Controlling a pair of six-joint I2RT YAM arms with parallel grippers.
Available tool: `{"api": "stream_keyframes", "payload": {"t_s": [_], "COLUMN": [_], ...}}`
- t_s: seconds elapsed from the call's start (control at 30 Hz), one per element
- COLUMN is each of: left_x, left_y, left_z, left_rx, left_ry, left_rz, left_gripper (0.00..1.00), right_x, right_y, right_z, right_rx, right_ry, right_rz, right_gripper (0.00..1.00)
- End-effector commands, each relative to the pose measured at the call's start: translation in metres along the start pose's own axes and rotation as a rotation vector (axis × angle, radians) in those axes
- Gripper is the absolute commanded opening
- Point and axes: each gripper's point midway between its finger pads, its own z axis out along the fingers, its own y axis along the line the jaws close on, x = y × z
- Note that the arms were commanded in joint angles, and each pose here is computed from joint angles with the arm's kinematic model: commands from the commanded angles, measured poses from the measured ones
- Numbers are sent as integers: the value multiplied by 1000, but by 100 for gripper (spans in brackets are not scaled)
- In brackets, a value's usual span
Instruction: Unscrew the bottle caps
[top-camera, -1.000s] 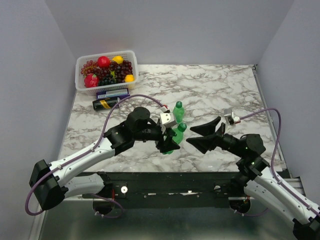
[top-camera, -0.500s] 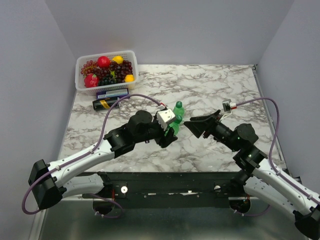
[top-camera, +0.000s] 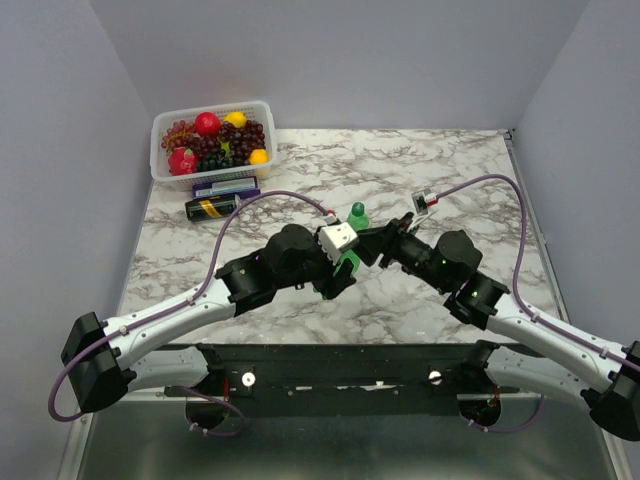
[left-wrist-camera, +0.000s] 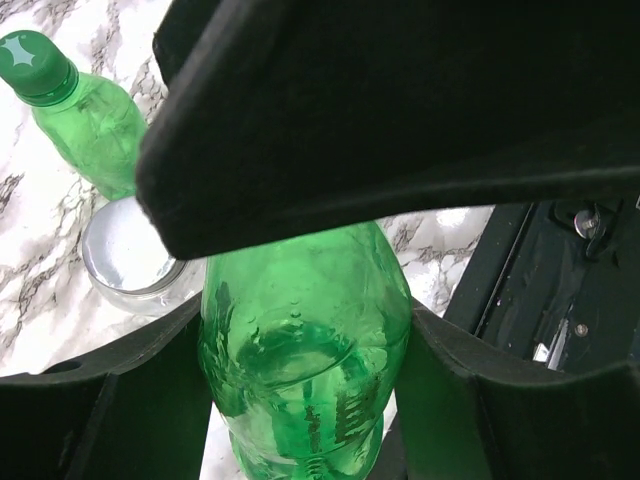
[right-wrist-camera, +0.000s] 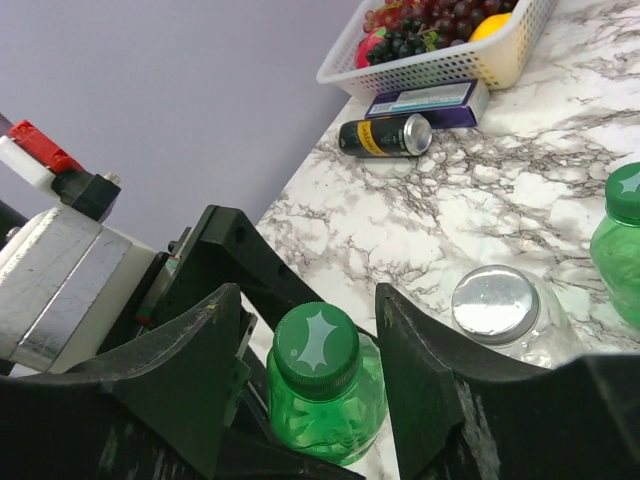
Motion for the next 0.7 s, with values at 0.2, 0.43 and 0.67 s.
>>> {"api": "stream_keyframes", "payload": {"t_s": [0.2,0.43,0.67], "left_x": [-8,-11,-19], "left_y": [1,-11,-43], "left_z": [-2,-4,-10], "left_rx": [-16,54,247], "left_ry": [-25,-41,-79], "left_rz": [12,24,40], "left_gripper": [5,5,5], "right_x": [-4,4,19], "right_y": [-4,-4,15], "right_z": [5,1,-12], "right_rx": [32,-3,-257], "right_ry": [-21,-4,68], "right_rz": [-23,-63,-130], "right_gripper": [26,7,3]}}
